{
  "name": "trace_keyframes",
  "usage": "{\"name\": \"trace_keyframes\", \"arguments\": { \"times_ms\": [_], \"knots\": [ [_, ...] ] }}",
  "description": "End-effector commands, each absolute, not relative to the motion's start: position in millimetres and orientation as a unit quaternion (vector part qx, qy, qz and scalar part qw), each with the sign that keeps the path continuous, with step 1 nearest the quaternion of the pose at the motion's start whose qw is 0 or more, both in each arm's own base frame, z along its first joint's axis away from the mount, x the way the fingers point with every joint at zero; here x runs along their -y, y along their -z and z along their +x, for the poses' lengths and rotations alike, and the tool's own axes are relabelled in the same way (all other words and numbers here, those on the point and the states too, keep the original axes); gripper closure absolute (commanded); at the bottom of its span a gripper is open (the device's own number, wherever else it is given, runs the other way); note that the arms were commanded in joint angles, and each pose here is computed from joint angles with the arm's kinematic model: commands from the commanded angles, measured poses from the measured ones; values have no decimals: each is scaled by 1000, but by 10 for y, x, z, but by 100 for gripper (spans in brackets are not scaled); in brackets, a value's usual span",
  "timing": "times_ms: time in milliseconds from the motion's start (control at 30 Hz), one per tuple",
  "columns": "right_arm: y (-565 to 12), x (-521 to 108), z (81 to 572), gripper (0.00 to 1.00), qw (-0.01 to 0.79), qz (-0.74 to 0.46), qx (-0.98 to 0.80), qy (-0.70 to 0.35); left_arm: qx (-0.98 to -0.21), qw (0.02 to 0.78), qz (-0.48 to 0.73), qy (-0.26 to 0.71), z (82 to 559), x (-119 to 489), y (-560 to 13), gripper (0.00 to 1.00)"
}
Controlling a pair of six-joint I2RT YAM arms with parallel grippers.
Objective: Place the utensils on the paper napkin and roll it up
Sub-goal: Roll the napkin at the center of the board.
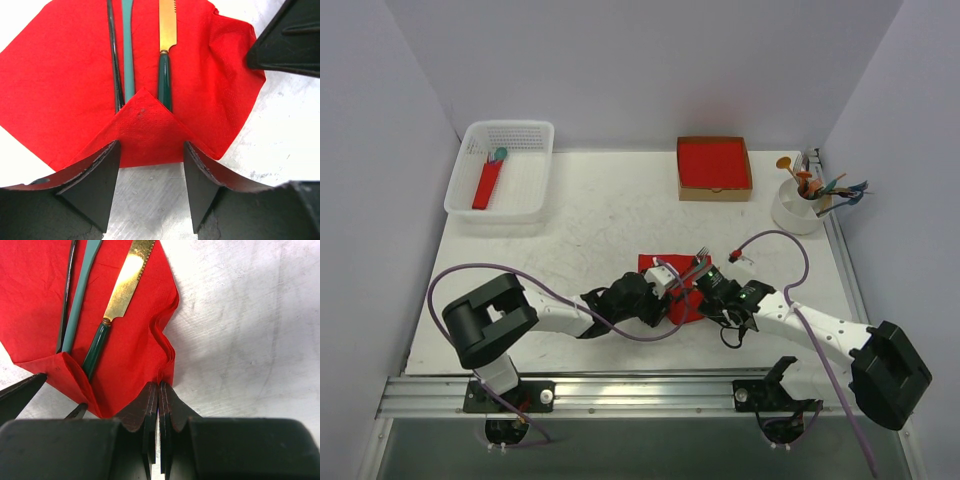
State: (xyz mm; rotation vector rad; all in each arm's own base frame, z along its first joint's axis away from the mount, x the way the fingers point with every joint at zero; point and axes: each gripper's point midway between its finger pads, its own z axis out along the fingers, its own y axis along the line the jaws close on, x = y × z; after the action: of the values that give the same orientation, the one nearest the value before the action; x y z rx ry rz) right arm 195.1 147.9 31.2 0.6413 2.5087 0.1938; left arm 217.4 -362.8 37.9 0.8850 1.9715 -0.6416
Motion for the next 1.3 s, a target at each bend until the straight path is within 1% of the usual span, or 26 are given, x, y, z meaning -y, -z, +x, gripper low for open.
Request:
{"name": "trace_keyframes", "arguments": {
  "times_ms": [0,567,933,1267],
  "knots": [
    [-330,-1410,1938,100,275,235,-930,-65,-772,436,374,271,2224,3757,-494,38],
    [-522,-1588,2072,100,295,200,-929,-105,-778,428,380,259,2340,3788,-343,38],
    [-734,-1697,2282,100,329,178,-918,-134,-779,428,376,263,2364,3761,-330,38],
    [-853,-1854,2505,100,350,141,-912,-161,-774,418,374,294,2324,3773,-346,39]
  ]
}}
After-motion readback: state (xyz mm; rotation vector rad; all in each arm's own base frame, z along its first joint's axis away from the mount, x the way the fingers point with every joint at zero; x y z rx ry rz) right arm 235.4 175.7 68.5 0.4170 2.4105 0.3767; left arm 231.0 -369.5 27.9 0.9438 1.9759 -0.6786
